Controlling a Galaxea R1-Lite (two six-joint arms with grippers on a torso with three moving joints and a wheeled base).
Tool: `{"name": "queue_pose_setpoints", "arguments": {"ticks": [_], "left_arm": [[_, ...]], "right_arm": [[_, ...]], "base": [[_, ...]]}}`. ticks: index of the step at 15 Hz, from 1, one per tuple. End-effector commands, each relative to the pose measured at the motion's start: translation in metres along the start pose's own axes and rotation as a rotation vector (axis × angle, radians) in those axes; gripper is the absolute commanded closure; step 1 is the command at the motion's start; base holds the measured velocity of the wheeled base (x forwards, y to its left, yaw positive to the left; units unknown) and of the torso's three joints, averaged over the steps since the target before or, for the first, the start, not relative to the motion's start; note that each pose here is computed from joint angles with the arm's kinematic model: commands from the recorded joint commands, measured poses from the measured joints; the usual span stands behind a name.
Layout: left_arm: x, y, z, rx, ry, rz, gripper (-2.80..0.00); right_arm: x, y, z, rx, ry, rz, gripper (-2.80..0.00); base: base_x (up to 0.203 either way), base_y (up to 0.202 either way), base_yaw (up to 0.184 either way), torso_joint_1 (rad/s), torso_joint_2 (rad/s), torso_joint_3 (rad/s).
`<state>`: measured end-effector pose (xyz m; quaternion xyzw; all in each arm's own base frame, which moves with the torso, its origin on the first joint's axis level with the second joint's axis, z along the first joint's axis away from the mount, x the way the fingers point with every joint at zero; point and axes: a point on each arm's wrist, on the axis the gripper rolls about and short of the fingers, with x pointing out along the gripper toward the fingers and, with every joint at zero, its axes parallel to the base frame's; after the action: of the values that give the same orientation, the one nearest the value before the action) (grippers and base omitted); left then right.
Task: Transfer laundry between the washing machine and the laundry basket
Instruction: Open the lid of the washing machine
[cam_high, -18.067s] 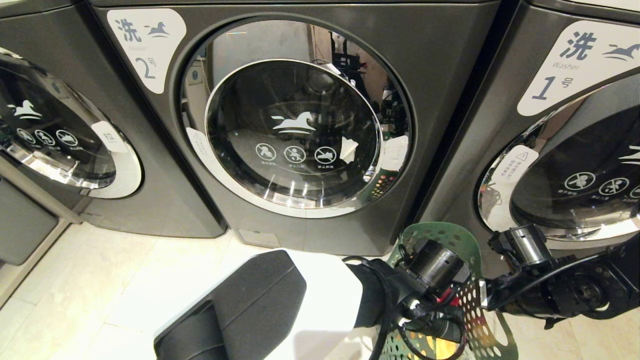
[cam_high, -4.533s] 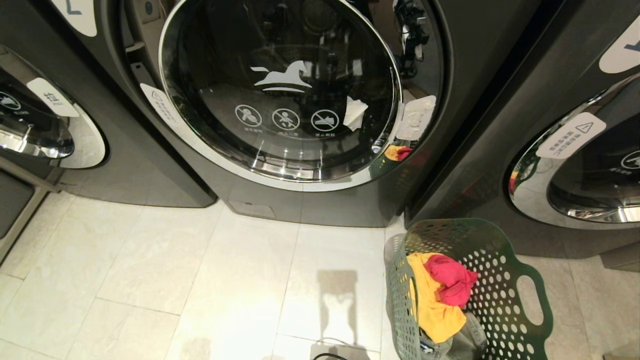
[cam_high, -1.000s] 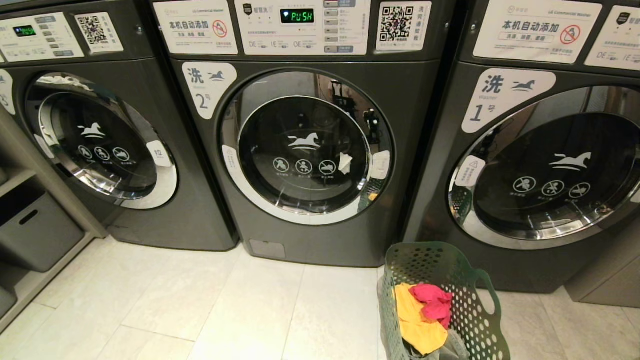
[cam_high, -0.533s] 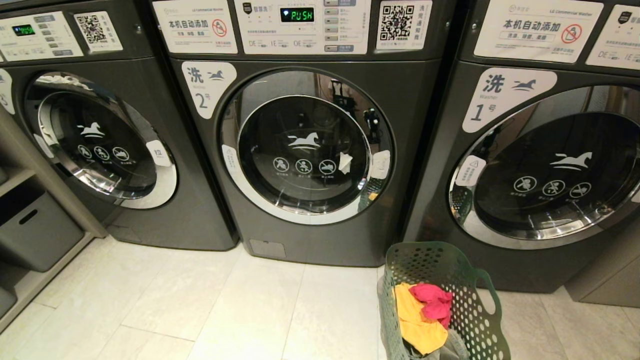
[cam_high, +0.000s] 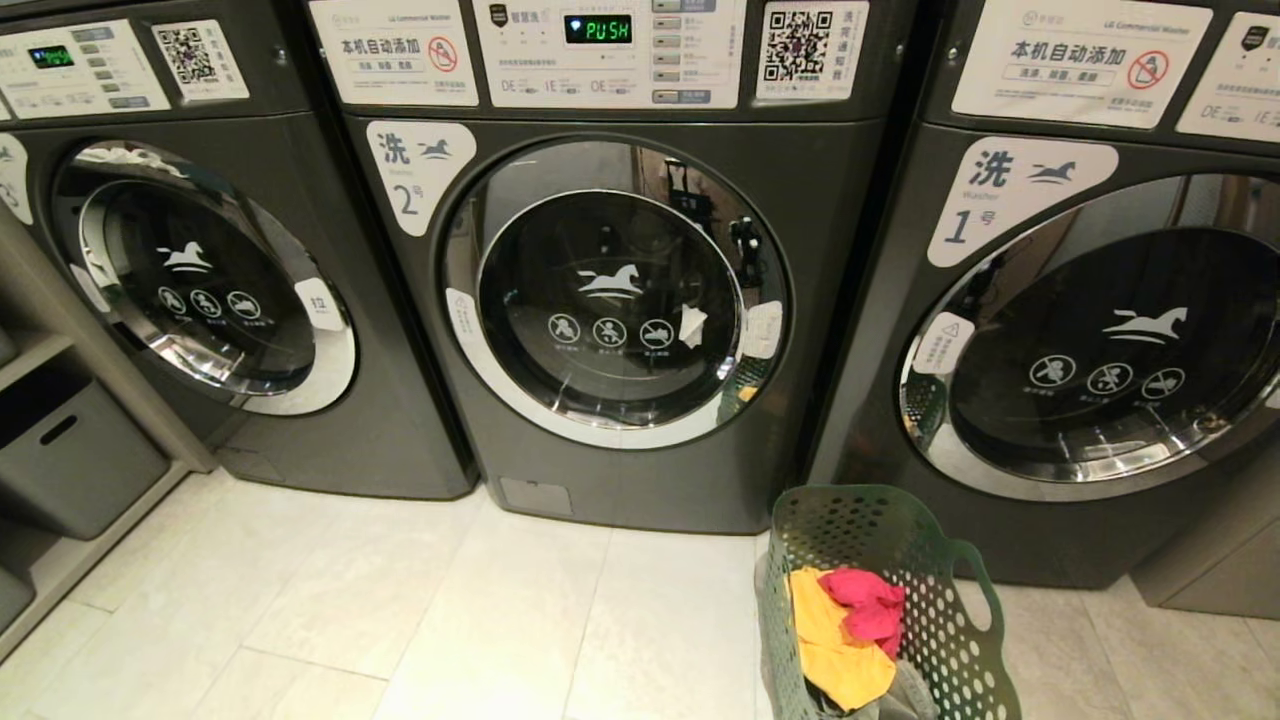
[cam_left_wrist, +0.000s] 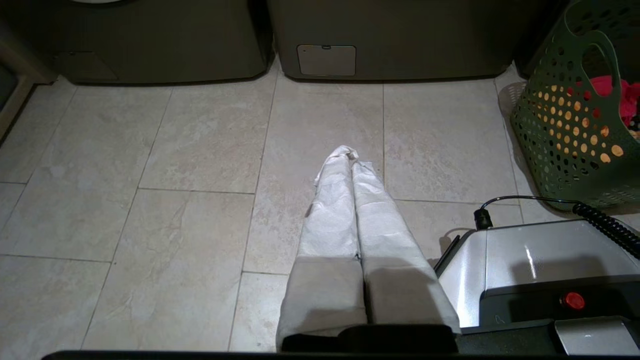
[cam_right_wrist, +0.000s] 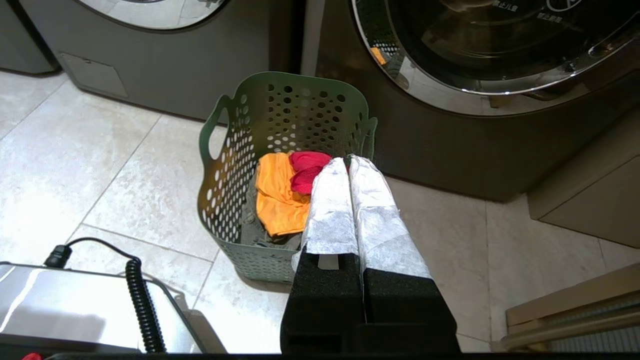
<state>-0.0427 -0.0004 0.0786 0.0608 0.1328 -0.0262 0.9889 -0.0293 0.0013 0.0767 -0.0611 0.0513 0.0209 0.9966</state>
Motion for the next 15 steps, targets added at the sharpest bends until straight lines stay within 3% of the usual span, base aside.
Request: {"name": "queue_pose_setpoints", "arguments": {"ticks": [1,15], "left_arm": [[0.0,0.0,0.0002,0.003,0.001,0.0,0.0],[0.0,0.0,0.0002,0.004,0.001,0.0,0.0]], "right_arm": [[0.0001,0.0,-0.0001,-0.002,0.002,0.002,0.0],[0.0001,0.0,-0.0001,-0.002,0.002,0.002,0.0]], "base": [[0.001,-0.112,0.0,0.002,0.0,0.005],[0.0,-0.192,0.001,0.003,0.0,0.002]]}}
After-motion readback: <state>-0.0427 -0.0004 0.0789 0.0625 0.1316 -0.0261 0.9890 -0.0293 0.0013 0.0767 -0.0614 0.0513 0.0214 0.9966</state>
